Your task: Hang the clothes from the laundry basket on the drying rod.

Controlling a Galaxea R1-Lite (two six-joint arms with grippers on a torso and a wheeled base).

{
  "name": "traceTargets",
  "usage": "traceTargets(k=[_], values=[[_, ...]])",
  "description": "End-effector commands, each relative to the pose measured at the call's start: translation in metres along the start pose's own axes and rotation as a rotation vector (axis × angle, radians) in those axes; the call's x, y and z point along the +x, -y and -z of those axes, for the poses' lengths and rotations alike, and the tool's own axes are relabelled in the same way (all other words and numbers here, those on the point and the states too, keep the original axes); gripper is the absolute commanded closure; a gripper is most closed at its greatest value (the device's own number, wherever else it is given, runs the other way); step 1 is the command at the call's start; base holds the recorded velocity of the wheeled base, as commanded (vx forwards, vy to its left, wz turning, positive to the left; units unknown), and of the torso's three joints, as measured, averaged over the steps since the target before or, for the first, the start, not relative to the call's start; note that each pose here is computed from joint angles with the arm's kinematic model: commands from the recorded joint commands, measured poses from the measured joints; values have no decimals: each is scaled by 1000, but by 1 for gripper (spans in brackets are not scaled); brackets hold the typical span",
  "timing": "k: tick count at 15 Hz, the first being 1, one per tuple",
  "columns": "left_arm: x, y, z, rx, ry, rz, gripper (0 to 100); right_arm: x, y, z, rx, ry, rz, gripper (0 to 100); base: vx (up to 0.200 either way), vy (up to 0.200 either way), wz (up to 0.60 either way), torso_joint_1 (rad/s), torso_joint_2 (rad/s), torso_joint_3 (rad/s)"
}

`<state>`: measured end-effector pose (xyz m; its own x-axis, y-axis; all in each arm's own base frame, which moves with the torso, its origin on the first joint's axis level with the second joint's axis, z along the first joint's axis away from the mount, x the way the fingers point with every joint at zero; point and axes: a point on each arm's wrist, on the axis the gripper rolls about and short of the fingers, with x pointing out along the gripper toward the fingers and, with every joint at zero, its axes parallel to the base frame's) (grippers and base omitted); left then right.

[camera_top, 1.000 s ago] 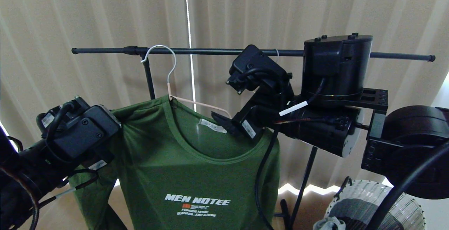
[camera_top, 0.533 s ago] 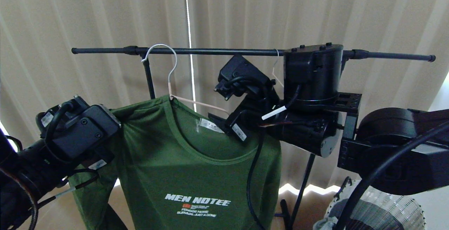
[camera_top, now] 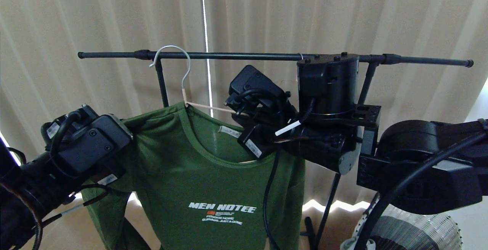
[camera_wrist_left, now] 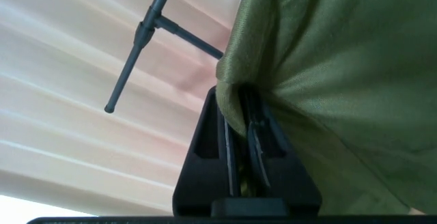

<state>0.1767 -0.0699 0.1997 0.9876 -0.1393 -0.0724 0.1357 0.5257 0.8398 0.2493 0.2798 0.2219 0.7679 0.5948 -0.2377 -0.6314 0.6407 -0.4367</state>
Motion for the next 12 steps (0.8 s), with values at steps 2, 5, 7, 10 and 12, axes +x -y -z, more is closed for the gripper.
traceTargets(k=[2, 5, 7, 10, 12], values=[[0, 0, 0, -4, -1, -1, 100, -1, 0, 0, 0, 3, 2, 100, 0, 0, 0, 0, 0, 0], [-1, 1, -6, -78, 31, 13, 0, -5, 3, -1, 3, 3, 15, 100, 0, 0, 0, 0, 0, 0], [-3, 2, -10, -230, 67, 36, 0, -13, 9, 0, 9, -10, 63, 100, 0, 0, 0, 0, 0, 0], [-11, 1, -18, -438, 174, 119, 0, -26, 28, 9, 27, -34, 118, 100, 0, 0, 0, 0, 0, 0], [-16, -1, -17, -504, 183, 123, 0, -41, 38, 12, 38, -35, 142, 100, 0, 0, 0, 0, 0, 0]])
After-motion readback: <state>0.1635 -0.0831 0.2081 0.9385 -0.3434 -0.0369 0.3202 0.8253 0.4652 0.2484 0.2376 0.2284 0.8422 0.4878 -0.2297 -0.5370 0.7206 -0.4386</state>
